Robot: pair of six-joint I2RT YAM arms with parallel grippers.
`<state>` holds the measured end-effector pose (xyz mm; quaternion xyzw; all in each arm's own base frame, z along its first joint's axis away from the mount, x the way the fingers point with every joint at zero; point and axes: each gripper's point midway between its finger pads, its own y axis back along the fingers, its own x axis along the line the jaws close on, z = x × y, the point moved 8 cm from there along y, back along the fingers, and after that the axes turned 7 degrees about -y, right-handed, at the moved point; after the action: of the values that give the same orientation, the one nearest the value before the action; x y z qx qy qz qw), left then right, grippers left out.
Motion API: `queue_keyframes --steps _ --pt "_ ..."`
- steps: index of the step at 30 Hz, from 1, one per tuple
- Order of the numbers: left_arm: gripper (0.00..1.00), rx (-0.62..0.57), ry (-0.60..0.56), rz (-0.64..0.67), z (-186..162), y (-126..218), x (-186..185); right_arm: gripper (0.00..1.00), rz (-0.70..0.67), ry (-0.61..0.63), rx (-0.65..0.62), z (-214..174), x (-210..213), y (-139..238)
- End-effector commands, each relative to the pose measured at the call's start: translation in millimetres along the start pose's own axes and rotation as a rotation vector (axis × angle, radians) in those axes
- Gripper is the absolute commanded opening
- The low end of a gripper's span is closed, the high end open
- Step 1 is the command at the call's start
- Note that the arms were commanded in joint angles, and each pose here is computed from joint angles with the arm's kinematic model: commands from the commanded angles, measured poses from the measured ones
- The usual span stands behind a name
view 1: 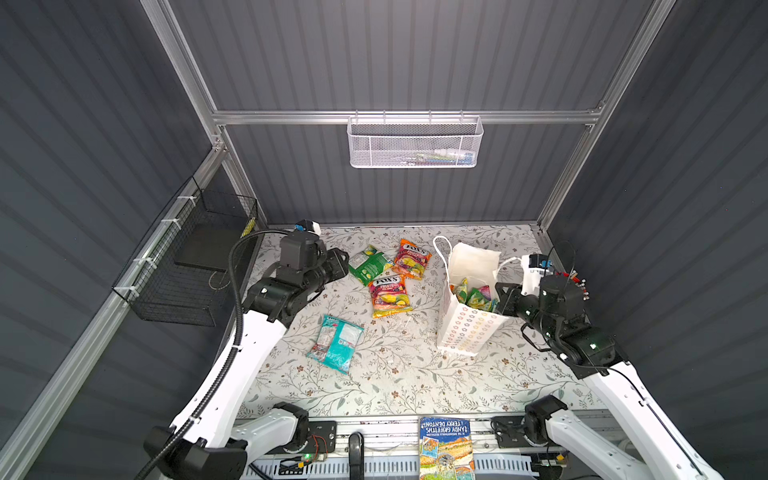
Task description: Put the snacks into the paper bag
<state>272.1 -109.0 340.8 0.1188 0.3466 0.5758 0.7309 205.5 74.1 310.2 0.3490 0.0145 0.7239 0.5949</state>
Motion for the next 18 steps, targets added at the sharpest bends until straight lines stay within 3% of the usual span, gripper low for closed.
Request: queue_keyframes --steps 1,8,13,18 --pt "1.0 0.183 -0.015 0.102 -50.5 -27.4 25.9 0.0 -0.005 0.018 0.01 -4.0 -2.2 1.6" --pt "1.0 0.313 0.063 0.313 -122.2 -40.8 73.4 0.0 0.011 0.018 0.021 -4.4 -0.4 1.3" --pt "1.0 0.37 0.101 0.466 -153.5 -36.2 98.4 0.0 0.014 0.016 0.019 -4.6 -0.4 1.2" --pt "1.0 0.45 0.073 0.436 -164.0 -54.0 98.2 0.0 0.017 0.014 0.028 -5.5 -0.1 -0.4"
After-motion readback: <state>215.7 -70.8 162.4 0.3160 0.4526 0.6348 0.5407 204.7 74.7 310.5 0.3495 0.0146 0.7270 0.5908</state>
